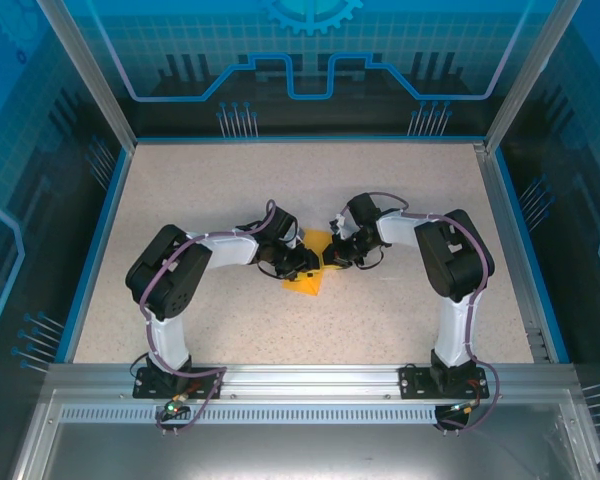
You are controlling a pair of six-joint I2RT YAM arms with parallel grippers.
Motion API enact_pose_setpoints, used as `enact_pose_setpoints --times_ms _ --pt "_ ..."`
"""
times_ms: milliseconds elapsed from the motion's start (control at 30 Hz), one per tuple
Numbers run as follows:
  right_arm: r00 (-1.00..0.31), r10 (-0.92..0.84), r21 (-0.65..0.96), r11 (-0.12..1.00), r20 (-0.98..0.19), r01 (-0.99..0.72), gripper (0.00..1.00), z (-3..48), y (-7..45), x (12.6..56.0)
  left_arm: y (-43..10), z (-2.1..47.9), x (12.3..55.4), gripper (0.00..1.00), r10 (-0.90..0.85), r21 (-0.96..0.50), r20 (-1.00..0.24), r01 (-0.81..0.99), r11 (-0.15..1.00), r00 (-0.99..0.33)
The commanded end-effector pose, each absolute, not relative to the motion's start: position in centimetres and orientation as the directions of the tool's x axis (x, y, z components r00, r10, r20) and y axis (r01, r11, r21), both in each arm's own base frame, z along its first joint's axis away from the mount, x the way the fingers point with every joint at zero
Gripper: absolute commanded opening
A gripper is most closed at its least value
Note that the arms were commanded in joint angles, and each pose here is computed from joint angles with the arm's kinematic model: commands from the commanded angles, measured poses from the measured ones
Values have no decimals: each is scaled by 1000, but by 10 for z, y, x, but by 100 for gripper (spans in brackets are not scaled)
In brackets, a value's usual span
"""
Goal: Fold a paper plane with a square sheet of paper (pick it up from the middle)
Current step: Fold the triangle a second time at the center of the table.
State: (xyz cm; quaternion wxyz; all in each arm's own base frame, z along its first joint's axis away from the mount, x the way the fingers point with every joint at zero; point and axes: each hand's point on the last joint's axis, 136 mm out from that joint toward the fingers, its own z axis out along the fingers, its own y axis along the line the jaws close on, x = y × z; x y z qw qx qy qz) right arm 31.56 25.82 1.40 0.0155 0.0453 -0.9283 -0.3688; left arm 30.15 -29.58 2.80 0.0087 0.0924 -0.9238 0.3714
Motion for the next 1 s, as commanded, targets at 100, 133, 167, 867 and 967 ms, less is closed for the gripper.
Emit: enact_pose_setpoints --times_ms 100,133,167,867,967 --pt "-992 -123 682 725 -1 -91 6 12 264 316 -294 21 300 32 -173 -654 111 -203 729 -979" --pt "-992 -125 682 725 -1 -92 6 12 264 315 -294 20 300 32 -174 -653 111 -204 729 -978" --pt "-992 -125 680 727 -2 -93 6 11 264 316 -294 19 300 32 -175 -652 113 -206 730 -978" --pt "-994 -70 617 779 -87 -109 18 48 242 321 -288 11 298 29 -193 -618 129 -231 751 -973" --pt "-992 -83 619 776 -94 -123 16 51 246 316 -288 11 298 28 -194 -617 128 -232 752 -973"
